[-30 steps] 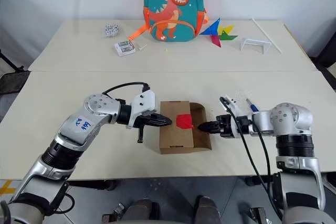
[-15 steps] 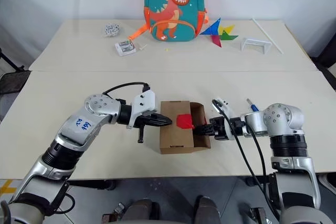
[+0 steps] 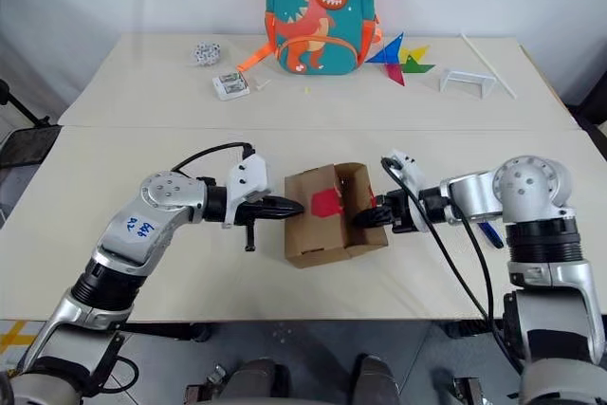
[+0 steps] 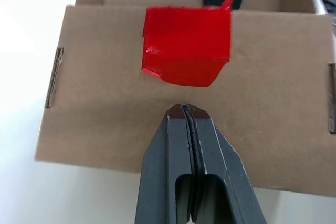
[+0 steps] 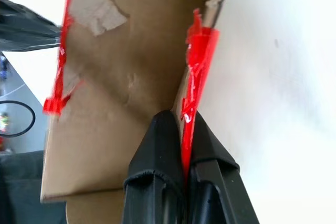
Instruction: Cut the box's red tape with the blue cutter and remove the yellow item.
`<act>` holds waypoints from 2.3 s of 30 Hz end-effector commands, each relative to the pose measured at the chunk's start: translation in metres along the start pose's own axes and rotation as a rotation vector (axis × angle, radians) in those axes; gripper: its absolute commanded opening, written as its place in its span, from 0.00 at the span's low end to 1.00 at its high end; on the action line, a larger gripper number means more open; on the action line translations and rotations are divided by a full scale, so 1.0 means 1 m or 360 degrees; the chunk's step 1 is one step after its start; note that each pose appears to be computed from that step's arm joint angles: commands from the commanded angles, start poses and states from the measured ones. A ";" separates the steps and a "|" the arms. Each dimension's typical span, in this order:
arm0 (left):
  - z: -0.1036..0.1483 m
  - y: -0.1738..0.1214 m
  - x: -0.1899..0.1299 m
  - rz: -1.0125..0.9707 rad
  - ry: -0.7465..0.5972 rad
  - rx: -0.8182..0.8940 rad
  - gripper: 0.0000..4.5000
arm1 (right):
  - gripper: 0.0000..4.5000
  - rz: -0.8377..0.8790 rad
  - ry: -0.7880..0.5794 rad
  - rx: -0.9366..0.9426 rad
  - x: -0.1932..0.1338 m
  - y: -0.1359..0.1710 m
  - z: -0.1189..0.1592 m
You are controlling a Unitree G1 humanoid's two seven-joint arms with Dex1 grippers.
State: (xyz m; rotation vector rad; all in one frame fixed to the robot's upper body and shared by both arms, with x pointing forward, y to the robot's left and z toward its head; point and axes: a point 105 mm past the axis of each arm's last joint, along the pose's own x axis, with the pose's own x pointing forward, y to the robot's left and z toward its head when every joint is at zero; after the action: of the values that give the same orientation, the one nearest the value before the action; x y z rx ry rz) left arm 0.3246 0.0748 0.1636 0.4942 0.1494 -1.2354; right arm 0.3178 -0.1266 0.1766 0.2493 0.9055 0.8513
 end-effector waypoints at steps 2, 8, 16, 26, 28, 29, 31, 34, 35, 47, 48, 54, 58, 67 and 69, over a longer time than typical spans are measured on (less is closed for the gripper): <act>-0.036 -0.004 0.010 0.0034 0.0146 -0.0151 0.00 | 0.00 0.0101 -0.0082 -0.0200 -0.014 0.038 0.023; -0.038 -0.002 0.016 0.0075 0.0116 -0.0174 0.00 | 0.00 0.0044 -0.0062 -0.0270 -0.019 0.049 0.028; -0.039 0.001 0.017 0.0120 0.0098 -0.0187 0.00 | 0.00 -0.0009 -0.0034 -0.0232 -0.013 0.052 0.019; -0.038 0.006 -0.004 0.0186 0.0094 -0.0205 0.00 | 0.00 -0.0174 -0.0071 -0.0129 -0.006 0.034 0.016; -0.039 0.006 -0.008 0.0196 0.0103 -0.0212 0.00 | 0.00 -0.0189 -0.0069 -0.0140 -0.006 0.035 0.016; -0.040 0.006 -0.010 0.0198 0.0112 -0.0210 0.00 | 0.00 -0.0192 -0.0068 -0.0143 -0.006 0.035 0.017; -0.041 0.006 -0.015 0.0208 0.0116 -0.0202 0.00 | 0.00 -0.0208 -0.0064 -0.0153 -0.006 0.035 0.017; -0.035 0.009 -0.025 0.0222 0.0076 -0.0175 0.00 | 0.00 -0.0229 -0.0063 -0.0161 -0.006 0.034 0.017; -0.030 0.009 -0.029 0.0218 0.0040 -0.0148 0.00 | 0.00 -0.0233 -0.0065 -0.0162 -0.006 0.034 0.017; 0.056 0.012 -0.053 0.0017 -0.0466 -0.0060 0.00 | 0.00 -0.0257 -0.0084 -0.0183 -0.005 0.036 0.023; 0.059 0.012 -0.049 0.0004 -0.0458 -0.0056 0.00 | 0.00 -0.0258 -0.0085 -0.0183 -0.005 0.036 0.023; 0.056 0.010 -0.011 -0.0032 -0.0410 -0.0061 0.00 | 0.00 -0.0255 -0.0089 -0.0189 -0.003 0.037 0.024; 0.044 0.009 0.006 -0.0002 -0.0327 -0.0087 0.00 | 0.00 -0.0243 -0.0079 -0.0209 -0.002 0.039 0.023; 0.014 0.014 0.001 0.0084 -0.0133 -0.0186 0.00 | 0.00 -0.0198 -0.0011 -0.0276 -0.005 0.040 0.014; 0.008 0.015 -0.001 0.0103 -0.0091 -0.0212 0.00 | 0.00 -0.0200 0.0001 -0.0290 -0.006 0.038 0.013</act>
State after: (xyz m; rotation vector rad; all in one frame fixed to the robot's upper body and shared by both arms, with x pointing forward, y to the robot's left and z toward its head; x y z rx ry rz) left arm 0.3321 0.0631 0.1914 0.3303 0.0774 -1.2265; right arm 0.3119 -0.1007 0.2202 0.1063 0.7838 0.8126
